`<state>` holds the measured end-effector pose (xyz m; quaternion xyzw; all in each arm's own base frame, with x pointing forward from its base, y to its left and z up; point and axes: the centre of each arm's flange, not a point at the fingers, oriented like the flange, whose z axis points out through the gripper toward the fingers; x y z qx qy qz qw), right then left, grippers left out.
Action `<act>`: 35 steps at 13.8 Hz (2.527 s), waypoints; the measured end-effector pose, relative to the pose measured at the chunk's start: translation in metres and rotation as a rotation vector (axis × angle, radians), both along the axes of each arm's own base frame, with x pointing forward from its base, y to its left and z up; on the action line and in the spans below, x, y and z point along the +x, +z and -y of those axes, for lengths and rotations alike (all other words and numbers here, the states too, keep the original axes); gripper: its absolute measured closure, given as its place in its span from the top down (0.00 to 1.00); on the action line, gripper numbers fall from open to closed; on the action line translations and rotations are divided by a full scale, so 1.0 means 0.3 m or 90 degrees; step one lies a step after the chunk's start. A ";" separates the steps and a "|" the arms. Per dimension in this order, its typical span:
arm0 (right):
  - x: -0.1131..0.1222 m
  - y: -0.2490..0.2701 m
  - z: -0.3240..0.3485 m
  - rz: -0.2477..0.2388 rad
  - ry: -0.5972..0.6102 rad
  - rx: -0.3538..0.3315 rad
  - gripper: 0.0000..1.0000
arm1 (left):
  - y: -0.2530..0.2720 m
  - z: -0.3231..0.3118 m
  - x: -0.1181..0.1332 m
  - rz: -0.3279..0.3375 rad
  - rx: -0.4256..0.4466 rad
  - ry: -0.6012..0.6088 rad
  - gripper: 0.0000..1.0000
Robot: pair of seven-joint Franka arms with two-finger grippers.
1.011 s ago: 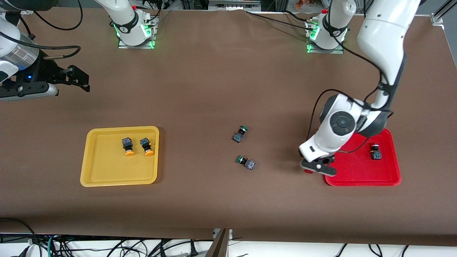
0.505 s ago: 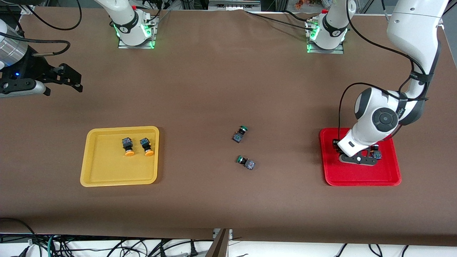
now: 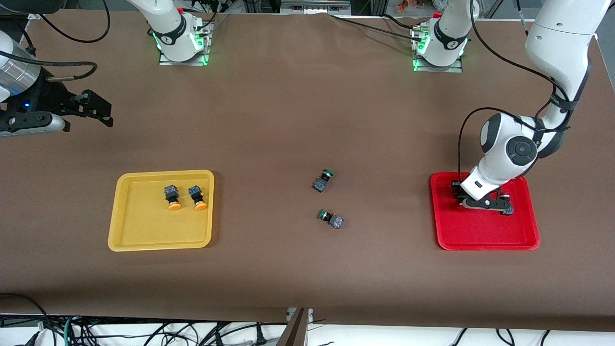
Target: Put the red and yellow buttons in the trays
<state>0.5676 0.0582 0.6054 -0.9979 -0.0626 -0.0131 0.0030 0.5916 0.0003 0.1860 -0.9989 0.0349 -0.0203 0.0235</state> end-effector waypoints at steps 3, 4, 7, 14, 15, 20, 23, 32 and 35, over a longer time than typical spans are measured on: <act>0.000 0.000 0.000 0.000 0.000 0.000 1.00 | 0.006 -0.002 0.001 0.008 -0.001 0.001 0.47; 0.000 0.000 0.000 0.000 0.000 0.000 1.00 | 0.023 -0.004 0.007 0.015 -0.001 0.002 0.55; 0.000 -0.001 0.002 -0.001 -0.001 0.000 1.00 | 0.125 -0.002 0.044 0.036 0.002 0.008 0.85; 0.000 0.000 0.004 -0.001 -0.001 0.000 1.00 | 0.544 0.030 0.194 0.005 -0.043 0.088 1.00; 0.000 0.000 0.004 -0.001 -0.001 0.000 1.00 | 0.608 0.028 0.201 0.005 -0.042 0.090 1.00; 0.001 0.000 0.004 -0.001 -0.001 0.000 1.00 | 0.967 0.065 0.139 -0.036 -0.018 0.083 1.00; 0.001 0.000 0.004 -0.001 -0.001 0.000 1.00 | 1.152 0.061 0.076 -0.061 -0.006 0.088 1.00; 0.001 0.002 0.004 0.000 -0.001 0.000 1.00 | 1.354 -0.003 -0.038 -0.077 -0.046 0.128 1.00; 0.001 0.003 0.004 0.000 -0.001 0.000 1.00 | 1.344 -0.012 -0.037 -0.083 -0.046 0.131 1.00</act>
